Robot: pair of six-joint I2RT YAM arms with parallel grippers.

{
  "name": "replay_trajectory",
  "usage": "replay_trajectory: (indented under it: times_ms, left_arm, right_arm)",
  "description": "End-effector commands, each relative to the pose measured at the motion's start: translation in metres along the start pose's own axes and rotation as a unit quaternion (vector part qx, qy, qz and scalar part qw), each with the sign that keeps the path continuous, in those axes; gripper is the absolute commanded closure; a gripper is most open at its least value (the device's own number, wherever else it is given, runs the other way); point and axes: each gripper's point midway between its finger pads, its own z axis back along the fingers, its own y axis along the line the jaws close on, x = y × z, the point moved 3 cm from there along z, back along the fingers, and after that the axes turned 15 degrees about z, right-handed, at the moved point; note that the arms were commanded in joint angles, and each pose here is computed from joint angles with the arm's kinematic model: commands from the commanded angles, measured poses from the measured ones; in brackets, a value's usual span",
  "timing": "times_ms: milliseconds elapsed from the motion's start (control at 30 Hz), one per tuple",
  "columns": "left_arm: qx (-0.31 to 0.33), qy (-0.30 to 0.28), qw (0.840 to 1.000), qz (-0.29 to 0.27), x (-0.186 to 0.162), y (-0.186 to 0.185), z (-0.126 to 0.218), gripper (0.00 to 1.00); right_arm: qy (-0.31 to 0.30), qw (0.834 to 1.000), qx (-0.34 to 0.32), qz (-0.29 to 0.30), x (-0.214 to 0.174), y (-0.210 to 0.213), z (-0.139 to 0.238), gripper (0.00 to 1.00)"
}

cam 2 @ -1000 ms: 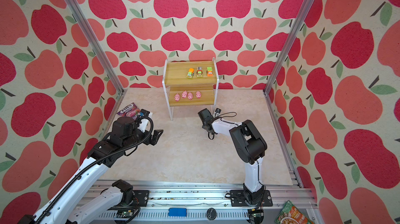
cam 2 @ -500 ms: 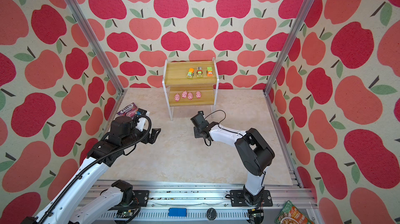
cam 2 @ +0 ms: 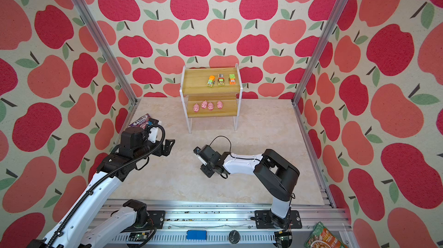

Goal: Place and organize the plastic toys onto the shelf
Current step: 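Carry the pink-green truck in the right gripper toward the left gripper, then set the truck on the table and open the right gripper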

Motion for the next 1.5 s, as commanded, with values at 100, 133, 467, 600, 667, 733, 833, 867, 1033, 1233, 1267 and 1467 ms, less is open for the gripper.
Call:
replay_trajectory:
  times_ms: [100,133,467,600,667,733,833,867,1033,1233,1267,1467]
  left_arm:
    - [-0.002,-0.008,1.0,0.008,0.002,0.001,-0.001,0.01]
    - [-0.004,-0.007,1.0,0.009,0.001,0.0,-0.001,0.01]
    - [-0.018,-0.006,1.0,0.009,0.001,-0.004,-0.001,0.01]
    - [-0.027,-0.006,1.0,0.006,0.0,-0.007,-0.001,0.01]
    - [-0.031,-0.006,0.999,0.004,0.0,-0.008,-0.001,0.01]
    - [-0.035,-0.007,0.999,0.003,0.0,-0.009,-0.001,0.01]
    - [-0.04,-0.008,0.999,0.0,0.0,-0.011,0.0,0.0]
    - [-0.043,-0.009,0.999,-0.001,-0.001,-0.012,0.0,0.01]
    - [-0.057,-0.007,0.998,-0.008,-0.003,-0.017,-0.001,0.01]
    - [-0.067,-0.004,0.998,-0.015,-0.005,-0.02,-0.002,0.01]
    - [-0.068,-0.005,0.998,-0.015,-0.005,-0.02,-0.002,0.01]
    - [-0.07,-0.001,0.997,-0.015,-0.006,-0.021,-0.004,0.01]
  right_arm:
    - [-0.011,1.0,-0.003,0.027,-0.015,0.011,0.006,0.41]
    - [-0.012,1.0,-0.008,0.023,-0.017,0.011,0.007,0.41]
    - [0.0,0.999,-0.041,-0.027,-0.04,0.001,-0.003,0.41]
    - [0.001,0.997,-0.056,-0.046,-0.05,-0.009,-0.002,0.41]
    - [0.002,0.996,-0.063,-0.056,-0.055,-0.015,-0.001,0.41]
    - [0.001,0.996,-0.067,-0.066,-0.06,-0.022,-0.001,0.41]
    - [0.0,0.994,-0.074,-0.079,-0.066,-0.03,0.001,0.41]
    - [0.0,0.994,-0.076,-0.081,-0.068,-0.032,0.001,0.41]
    - [0.002,0.993,-0.08,-0.087,-0.074,-0.038,0.002,0.41]
    - [-0.001,0.991,-0.074,-0.11,-0.088,-0.032,0.005,0.41]
    - [-0.001,0.991,-0.072,-0.114,-0.091,-0.03,0.004,0.4]
    - [0.009,0.99,-0.073,-0.121,-0.101,-0.028,0.001,0.4]
